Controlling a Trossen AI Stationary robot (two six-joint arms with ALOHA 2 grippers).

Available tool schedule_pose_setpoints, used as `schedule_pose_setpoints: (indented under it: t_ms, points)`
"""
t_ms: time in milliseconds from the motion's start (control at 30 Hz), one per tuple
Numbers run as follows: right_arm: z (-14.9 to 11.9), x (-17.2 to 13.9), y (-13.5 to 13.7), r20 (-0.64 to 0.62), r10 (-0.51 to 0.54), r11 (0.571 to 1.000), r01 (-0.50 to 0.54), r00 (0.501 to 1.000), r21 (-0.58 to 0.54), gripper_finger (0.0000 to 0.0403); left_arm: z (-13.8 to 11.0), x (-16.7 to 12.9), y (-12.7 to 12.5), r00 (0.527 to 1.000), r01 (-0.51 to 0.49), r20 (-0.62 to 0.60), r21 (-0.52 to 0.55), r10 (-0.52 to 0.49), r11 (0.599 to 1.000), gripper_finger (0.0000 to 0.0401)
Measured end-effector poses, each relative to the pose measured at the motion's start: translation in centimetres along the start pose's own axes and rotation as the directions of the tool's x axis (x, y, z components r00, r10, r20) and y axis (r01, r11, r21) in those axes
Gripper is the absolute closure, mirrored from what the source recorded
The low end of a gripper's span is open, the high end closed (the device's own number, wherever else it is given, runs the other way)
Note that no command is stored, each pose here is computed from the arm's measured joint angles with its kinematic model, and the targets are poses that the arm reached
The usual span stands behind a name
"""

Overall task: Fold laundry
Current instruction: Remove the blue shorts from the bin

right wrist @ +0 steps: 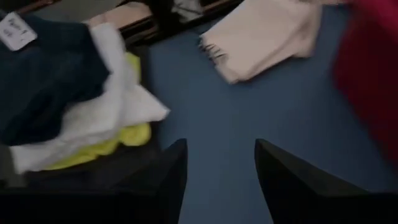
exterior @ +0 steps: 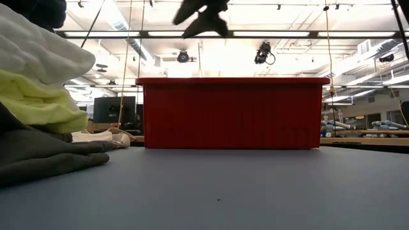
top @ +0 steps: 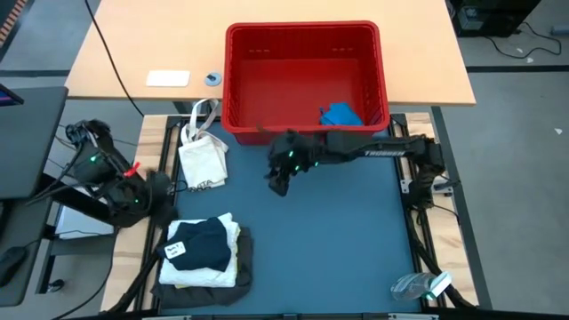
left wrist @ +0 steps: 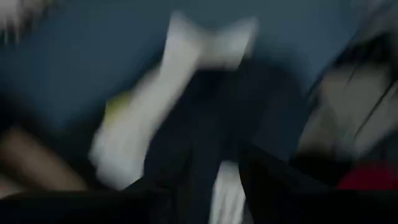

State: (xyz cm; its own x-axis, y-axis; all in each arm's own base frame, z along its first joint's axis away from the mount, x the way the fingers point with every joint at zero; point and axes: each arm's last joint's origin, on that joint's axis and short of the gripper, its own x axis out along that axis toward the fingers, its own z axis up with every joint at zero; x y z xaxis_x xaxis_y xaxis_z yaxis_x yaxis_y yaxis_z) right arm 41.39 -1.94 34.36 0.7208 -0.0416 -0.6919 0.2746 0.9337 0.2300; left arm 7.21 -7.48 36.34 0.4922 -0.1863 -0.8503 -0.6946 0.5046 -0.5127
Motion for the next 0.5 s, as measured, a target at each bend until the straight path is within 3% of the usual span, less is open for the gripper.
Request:
schedule_pose_setpoints:
  t_ms: [100,233,367,500]
  points:
    - [0.7,-1.5,-2.3,-0.004,-0.032,0.999,0.032,0.999,-0.014,0.0211,1.3,0.0,-0.6,0.963,0.078,0.262,-0.021,-0.070,0.997,0.0273]
    - [1.7,-3.5,-6.2,0.015,-0.071,0.997,0.071,0.997,0.003,0.0211,3.2,0.9,-2.0,0.869,0.115,0.486,-0.006,-0.097,0.993,0.0273]
    - [2.8,-5.2,-10.9,0.059,-0.162,0.987,0.160,0.985,0.032,0.0211,5.4,2.7,-3.9,0.800,0.054,0.596,0.035,-0.064,0.998,0.0274]
    - [2.7,-5.8,-16.6,0.021,-0.279,0.955,0.275,0.960,0.112,0.0211,8.8,4.7,-5.8,0.741,-0.041,0.671,0.072,-0.018,0.997,0.0274]
